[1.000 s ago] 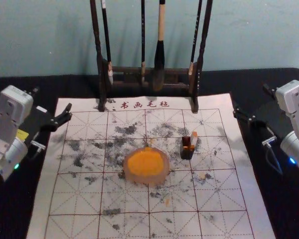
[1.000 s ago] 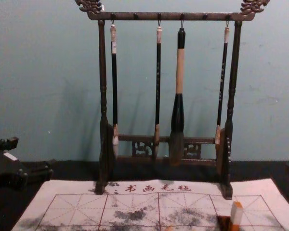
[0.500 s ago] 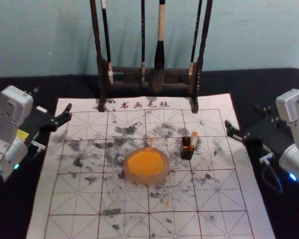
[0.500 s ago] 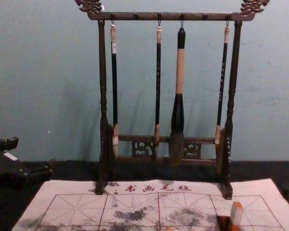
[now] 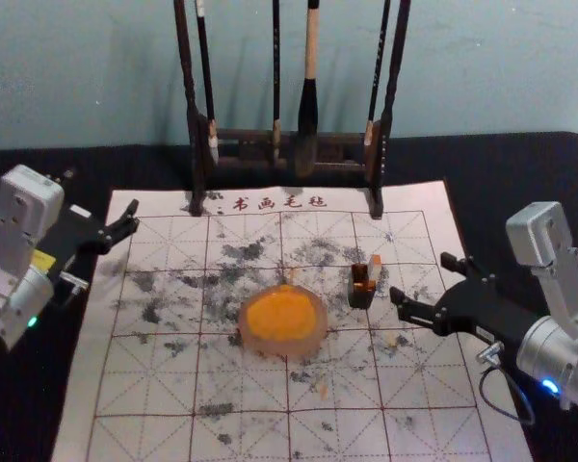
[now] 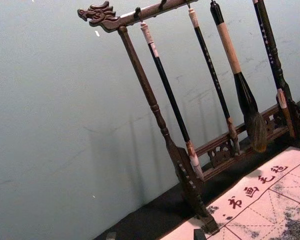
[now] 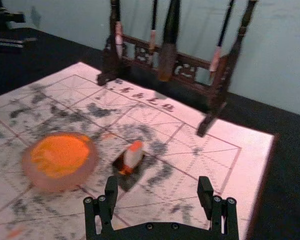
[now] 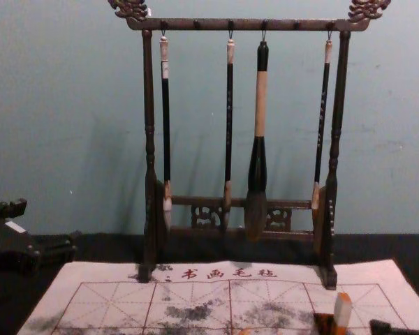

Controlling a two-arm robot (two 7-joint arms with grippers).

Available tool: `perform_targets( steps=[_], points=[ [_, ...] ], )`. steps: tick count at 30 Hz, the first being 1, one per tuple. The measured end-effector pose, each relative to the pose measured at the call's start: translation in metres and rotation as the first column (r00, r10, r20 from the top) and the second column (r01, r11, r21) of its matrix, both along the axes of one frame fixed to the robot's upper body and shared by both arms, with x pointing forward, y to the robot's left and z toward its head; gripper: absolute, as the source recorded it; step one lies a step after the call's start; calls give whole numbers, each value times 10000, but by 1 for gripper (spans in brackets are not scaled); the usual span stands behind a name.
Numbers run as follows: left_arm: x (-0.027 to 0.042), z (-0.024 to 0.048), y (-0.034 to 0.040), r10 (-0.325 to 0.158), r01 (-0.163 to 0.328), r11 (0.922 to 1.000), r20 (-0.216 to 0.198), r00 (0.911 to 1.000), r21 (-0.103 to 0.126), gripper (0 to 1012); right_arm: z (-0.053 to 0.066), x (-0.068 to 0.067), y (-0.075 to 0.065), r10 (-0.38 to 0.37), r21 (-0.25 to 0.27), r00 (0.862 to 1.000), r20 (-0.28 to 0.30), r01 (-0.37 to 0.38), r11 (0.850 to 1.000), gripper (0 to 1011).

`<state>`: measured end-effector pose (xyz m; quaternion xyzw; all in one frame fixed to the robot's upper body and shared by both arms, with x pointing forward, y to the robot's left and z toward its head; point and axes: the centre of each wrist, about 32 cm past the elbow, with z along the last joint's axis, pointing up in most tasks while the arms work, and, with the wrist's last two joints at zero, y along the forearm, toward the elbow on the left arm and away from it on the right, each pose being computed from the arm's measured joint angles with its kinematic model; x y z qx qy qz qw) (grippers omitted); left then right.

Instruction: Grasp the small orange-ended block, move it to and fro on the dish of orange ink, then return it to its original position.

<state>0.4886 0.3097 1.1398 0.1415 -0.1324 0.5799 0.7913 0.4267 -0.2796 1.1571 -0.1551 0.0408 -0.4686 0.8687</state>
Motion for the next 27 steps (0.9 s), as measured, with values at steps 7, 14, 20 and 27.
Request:
perform_targets(
  steps=[7, 14, 20, 27],
  points=[
    [0, 0, 0, 0, 0, 10000, 1, 10000, 0, 1001, -6, 4, 182, 39, 300, 9994, -334, -29, 9995, 1003],
    [0, 0, 0, 0, 0, 10000, 1, 10000, 0, 1001, -7, 83, 366, -409, 554, 9982, -446, 433, 9975, 1003],
    [0, 0, 0, 1, -1, 10000, 0, 10000, 0, 1001, -2, 158, 518, -926, 727, 9924, -809, 986, 9925, 1003],
    [0, 0, 0, 0, 0, 10000, 0, 10000, 0, 1001, -14, 207, 580, -1225, 767, 9873, -1013, 1305, 9885, 1003]
  ],
)
